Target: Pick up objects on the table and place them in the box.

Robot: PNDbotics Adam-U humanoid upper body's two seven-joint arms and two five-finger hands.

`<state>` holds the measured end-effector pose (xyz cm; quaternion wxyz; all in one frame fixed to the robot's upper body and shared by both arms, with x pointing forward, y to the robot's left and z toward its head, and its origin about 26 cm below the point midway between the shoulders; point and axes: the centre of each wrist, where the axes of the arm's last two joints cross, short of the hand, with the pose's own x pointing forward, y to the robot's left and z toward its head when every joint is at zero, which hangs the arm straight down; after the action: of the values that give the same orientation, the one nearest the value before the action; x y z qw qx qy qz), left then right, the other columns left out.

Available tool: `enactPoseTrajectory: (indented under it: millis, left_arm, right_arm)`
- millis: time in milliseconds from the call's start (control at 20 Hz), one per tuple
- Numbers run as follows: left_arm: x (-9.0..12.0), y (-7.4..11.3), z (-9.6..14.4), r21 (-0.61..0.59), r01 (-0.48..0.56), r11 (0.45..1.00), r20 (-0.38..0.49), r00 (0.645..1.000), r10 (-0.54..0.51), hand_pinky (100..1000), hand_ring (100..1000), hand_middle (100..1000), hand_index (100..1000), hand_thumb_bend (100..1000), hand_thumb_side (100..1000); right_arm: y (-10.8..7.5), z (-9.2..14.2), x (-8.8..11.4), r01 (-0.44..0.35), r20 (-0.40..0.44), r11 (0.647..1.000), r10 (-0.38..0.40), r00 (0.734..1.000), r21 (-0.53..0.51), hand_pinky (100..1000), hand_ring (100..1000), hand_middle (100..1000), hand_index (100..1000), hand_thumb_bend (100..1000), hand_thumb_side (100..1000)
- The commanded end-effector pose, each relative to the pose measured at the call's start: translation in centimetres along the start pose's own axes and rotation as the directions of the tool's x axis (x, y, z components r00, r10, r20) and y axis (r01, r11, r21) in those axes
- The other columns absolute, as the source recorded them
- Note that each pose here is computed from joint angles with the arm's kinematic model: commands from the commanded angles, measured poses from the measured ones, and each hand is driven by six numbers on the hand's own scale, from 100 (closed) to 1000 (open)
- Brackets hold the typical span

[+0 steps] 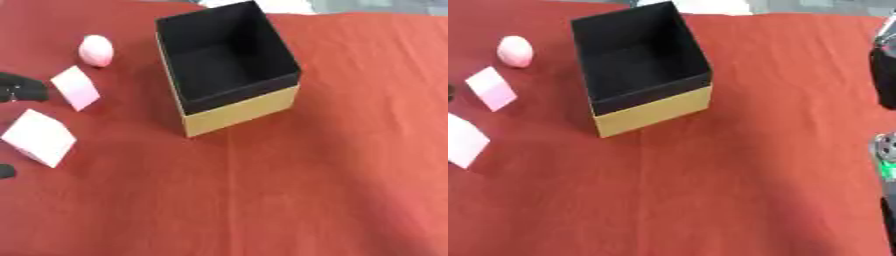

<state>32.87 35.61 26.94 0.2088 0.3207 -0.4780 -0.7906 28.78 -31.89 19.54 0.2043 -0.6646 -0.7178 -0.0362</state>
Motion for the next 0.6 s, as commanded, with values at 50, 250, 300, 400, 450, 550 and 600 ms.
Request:
enactPoseTrajectory:
  millis: [50, 250, 300, 400, 450, 550, 600]
  left_arm:
    - [-0.60, 0.61, 0.25, -0.072, 0.063, 0.995, 0.050, 0.997, -0.060, 815, 868, 874, 1000, 467, 679]
    - [-0.93, 0.72, -0.09, -0.066, 0.061, 0.996, 0.040, 0.997, -0.059, 809, 876, 893, 1000, 466, 696]
    - [-1.00, 0.73, -0.17, -0.066, 0.062, 0.996, 0.038, 0.998, -0.060, 810, 878, 897, 1000, 468, 698]
    - [-1.14, 0.70, -0.37, -0.071, 0.063, 0.996, 0.034, 0.998, -0.061, 813, 881, 903, 1000, 470, 708]
    - [-1.22, 0.65, -0.48, -0.077, 0.064, 0.995, 0.034, 0.998, -0.061, 815, 882, 903, 1000, 471, 715]
    - [-1.40, 0.51, -0.66, -0.094, 0.065, 0.993, 0.032, 0.998, -0.062, 821, 888, 908, 1000, 484, 733]
    - [-1.52, 0.44, -0.74, -0.103, 0.065, 0.993, 0.030, 0.998, -0.062, 823, 892, 913, 1000, 489, 741]
  right_arm:
    - [-0.38, -0.76, 0.24, 0.008, 0.016, 1.000, -0.008, 1.000, -0.025, 810, 749, 775, 877, 100, 697]
    - [-0.35, -0.72, 0.29, 0.013, 0.012, 1.000, -0.012, 1.000, -0.025, 810, 748, 775, 877, 100, 697]
    - [-0.34, -0.71, 0.31, 0.014, 0.011, 1.000, -0.014, 1.000, -0.025, 809, 747, 774, 877, 100, 697]
    - [-0.32, -0.69, 0.34, 0.016, 0.009, 1.000, -0.016, 1.000, -0.026, 809, 747, 774, 877, 100, 697]
    - [-0.31, -0.69, 0.36, 0.018, 0.009, 1.000, -0.018, 1.000, -0.026, 809, 747, 774, 877, 100, 697]
    - [-0.30, -0.69, 0.39, 0.020, 0.008, 0.999, -0.019, 1.000, -0.026, 809, 746, 774, 877, 100, 697]
    - [-0.30, -0.68, 0.39, 0.020, 0.008, 0.999, -0.020, 1.000, -0.026, 809, 744, 774, 877, 100, 698]
